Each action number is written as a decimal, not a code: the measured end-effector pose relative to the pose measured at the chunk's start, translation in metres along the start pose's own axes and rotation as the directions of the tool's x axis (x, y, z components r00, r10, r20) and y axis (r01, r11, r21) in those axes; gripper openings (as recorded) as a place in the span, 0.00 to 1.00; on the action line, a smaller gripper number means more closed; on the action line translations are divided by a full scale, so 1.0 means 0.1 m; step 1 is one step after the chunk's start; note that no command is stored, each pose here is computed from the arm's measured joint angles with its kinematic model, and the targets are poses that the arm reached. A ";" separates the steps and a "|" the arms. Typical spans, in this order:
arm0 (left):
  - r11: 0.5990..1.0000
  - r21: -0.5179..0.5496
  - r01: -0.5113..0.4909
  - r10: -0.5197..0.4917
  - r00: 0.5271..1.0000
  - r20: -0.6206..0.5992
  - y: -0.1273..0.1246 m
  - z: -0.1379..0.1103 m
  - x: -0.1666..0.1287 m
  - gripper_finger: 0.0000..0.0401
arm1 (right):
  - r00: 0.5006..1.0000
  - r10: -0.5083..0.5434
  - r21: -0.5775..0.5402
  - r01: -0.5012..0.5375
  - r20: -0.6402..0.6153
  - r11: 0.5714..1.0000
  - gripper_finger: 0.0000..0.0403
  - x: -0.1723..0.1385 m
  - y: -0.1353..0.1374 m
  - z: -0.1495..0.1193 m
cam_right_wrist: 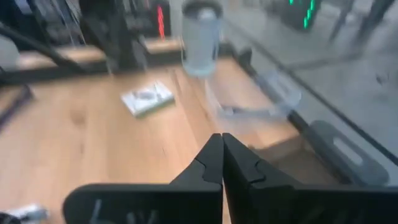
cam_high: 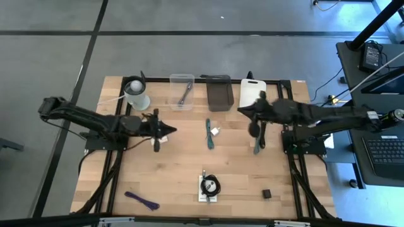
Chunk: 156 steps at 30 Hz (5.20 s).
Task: Pick and place items into bin
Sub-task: Put the white charger adapter into the black bin
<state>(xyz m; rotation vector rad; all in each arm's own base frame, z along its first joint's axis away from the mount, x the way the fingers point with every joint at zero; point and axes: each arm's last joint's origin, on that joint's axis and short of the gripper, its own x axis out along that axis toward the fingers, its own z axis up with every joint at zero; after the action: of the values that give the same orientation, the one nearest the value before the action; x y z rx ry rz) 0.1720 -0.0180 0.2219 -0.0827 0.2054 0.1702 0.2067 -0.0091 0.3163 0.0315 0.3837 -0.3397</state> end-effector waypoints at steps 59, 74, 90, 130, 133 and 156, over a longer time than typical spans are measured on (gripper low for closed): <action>0.994 0.019 -0.109 0.111 0.989 -0.098 0.17 -0.07 -0.32 0.01 | 0.550 0.096 -0.401 -0.707 -0.830 0.583 0.54 2.31 0.26 -0.79; 0.992 0.020 -0.122 0.123 0.988 -0.096 0.18 -0.07 -0.32 0.01 | 0.551 0.096 -0.397 -0.702 -0.829 0.592 0.34 2.31 0.26 -0.79; 0.991 0.021 -0.131 0.133 0.987 -0.093 0.18 -0.07 -0.32 0.01 | 0.539 0.101 -0.290 -0.590 -0.836 0.754 0.33 2.17 0.00 -0.61; 0.983 0.025 -0.181 0.183 0.980 -0.084 0.20 -0.07 -0.32 0.01 | 0.678 0.014 -0.004 -0.025 -0.735 1.000 0.35 2.50 -1.63 -0.29; 0.983 0.010 -0.182 0.182 0.980 -0.085 0.20 -0.07 -0.32 0.01 | 0.633 0.026 0.015 -0.022 -0.774 1.000 0.35 2.61 -1.69 -0.43; 0.983 0.007 -0.182 0.182 0.980 -0.085 0.20 -0.07 -0.32 0.01 | 0.603 -0.075 -0.052 0.054 -0.794 0.997 0.36 2.76 -1.80 -0.59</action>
<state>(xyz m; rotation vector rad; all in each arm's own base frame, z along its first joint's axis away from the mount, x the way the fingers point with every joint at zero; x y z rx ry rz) 0.1363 -0.0046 0.2208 -0.0723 0.2979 0.3496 0.3665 -0.2617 0.1649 0.1530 1.3024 -0.3813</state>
